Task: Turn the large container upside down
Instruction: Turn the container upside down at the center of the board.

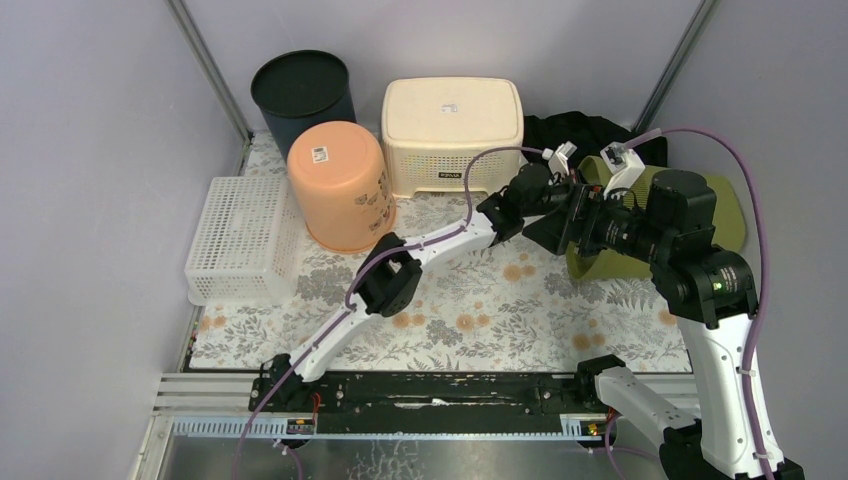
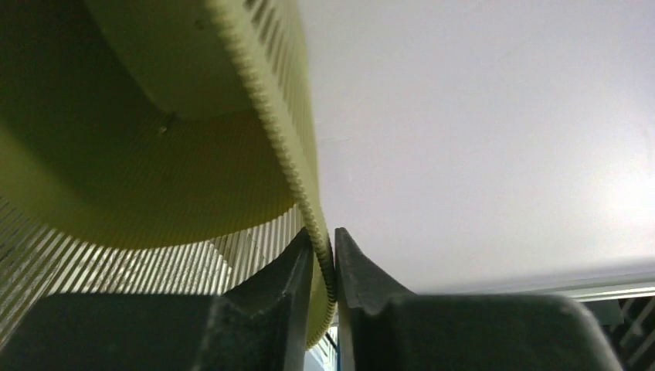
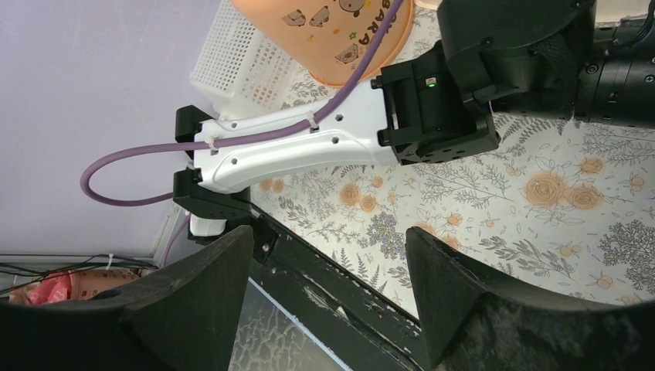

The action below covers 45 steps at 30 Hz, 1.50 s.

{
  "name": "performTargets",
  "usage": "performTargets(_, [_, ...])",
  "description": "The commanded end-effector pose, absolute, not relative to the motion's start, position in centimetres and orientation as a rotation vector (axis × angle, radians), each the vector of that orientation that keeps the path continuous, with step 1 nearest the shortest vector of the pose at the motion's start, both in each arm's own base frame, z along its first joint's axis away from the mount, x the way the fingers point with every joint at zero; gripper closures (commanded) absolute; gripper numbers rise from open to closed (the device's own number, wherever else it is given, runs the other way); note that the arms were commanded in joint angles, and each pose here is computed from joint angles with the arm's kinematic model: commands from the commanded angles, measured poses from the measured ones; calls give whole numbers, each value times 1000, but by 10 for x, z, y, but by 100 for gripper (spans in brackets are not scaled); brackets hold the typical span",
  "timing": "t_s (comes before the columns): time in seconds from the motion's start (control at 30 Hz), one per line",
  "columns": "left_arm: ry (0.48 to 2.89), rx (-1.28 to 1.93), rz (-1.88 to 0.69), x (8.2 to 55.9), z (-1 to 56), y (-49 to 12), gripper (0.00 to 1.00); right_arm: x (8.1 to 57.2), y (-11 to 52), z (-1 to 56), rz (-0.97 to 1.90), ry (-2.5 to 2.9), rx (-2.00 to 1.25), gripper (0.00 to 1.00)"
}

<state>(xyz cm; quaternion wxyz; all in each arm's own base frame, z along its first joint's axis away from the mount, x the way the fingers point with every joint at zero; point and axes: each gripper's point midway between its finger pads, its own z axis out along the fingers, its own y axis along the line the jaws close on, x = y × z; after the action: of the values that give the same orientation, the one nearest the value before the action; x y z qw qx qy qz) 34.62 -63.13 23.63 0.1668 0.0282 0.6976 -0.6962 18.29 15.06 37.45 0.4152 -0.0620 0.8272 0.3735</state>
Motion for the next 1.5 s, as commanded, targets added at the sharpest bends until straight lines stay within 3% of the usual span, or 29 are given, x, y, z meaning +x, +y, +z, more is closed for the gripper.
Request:
performTargets(0.0, [1995,64,-1888,354,231,-633,84,186,153,383,950,2030,-174,21])
performTargets(0.1, [2014,54,-1816,352,239,-619,91,185,152,386,945,2028,-170,21])
performTargets(0.4, [2025,-12,-1718,339,249,-556,97,179,151,397,956,2013,-157,21])
performTargets(0.6, [2039,-50,-1652,321,248,-496,98,184,146,398,911,2022,-144,21])
performTargets(0.87, [2107,-9,-1625,285,246,-427,96,228,118,362,630,2125,-53,20])
performTargets(0.93, [2133,9,-1601,278,241,-416,90,238,106,352,533,2153,-29,19])
performTargets(1.03, [2141,21,-1576,275,239,-400,60,253,90,341,417,2179,15,10])
performTargets(1.1, [2128,11,-1567,279,243,-393,49,262,82,336,383,2189,41,4])
performTargets(1.47, [2097,0,-1568,321,268,-403,40,297,64,336,448,2174,171,1])
